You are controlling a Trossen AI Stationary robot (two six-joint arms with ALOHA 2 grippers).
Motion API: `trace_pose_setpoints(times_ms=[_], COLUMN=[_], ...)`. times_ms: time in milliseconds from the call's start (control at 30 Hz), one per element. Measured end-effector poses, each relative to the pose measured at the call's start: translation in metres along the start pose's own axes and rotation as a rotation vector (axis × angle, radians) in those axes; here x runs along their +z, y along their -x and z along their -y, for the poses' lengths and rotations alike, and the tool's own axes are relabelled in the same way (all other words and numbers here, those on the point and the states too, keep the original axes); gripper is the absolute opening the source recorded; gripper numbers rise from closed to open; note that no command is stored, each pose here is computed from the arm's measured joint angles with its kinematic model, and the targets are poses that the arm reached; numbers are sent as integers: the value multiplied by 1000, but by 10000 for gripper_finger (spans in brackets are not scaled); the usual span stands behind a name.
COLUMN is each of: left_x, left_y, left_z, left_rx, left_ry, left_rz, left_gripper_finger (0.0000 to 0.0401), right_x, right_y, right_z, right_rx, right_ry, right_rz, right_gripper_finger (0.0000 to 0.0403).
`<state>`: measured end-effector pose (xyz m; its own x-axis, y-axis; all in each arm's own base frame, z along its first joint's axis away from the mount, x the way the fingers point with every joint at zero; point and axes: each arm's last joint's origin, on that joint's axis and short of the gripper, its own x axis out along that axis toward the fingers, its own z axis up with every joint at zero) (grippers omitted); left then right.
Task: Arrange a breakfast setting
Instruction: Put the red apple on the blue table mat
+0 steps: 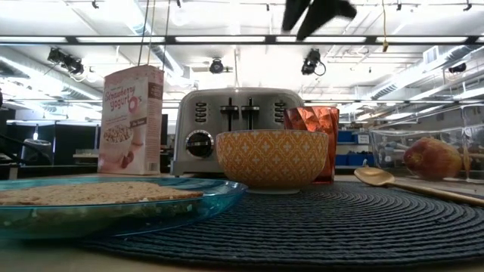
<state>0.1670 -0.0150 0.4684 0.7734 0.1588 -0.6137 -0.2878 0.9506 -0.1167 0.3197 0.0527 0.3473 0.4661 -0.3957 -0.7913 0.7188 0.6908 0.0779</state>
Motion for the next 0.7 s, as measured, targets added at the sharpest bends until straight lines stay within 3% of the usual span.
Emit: trace_pose_setpoints(times_ms=[200, 433, 567, 700], left_x=[-2, -2, -2, -3], left_y=[0, 0, 1, 2], left_z=[1, 1, 3, 6], left_rx=[-33, -34, -6, 21], left_ry=[43, 68, 52, 29], left_rz=[-34, -33, -12, 5], left_gripper_finger=[142, 142, 142, 142], right_x=[-26, -59, -79, -105], right_y=[56, 98, 101, 84], right_z=[12, 31, 43, 60], right_rx=[63, 34, -12, -24], right_ry=[206, 448, 588, 737], right_rz=[-10, -15, -66, -172], right_gripper_finger=[195, 205, 204, 204])
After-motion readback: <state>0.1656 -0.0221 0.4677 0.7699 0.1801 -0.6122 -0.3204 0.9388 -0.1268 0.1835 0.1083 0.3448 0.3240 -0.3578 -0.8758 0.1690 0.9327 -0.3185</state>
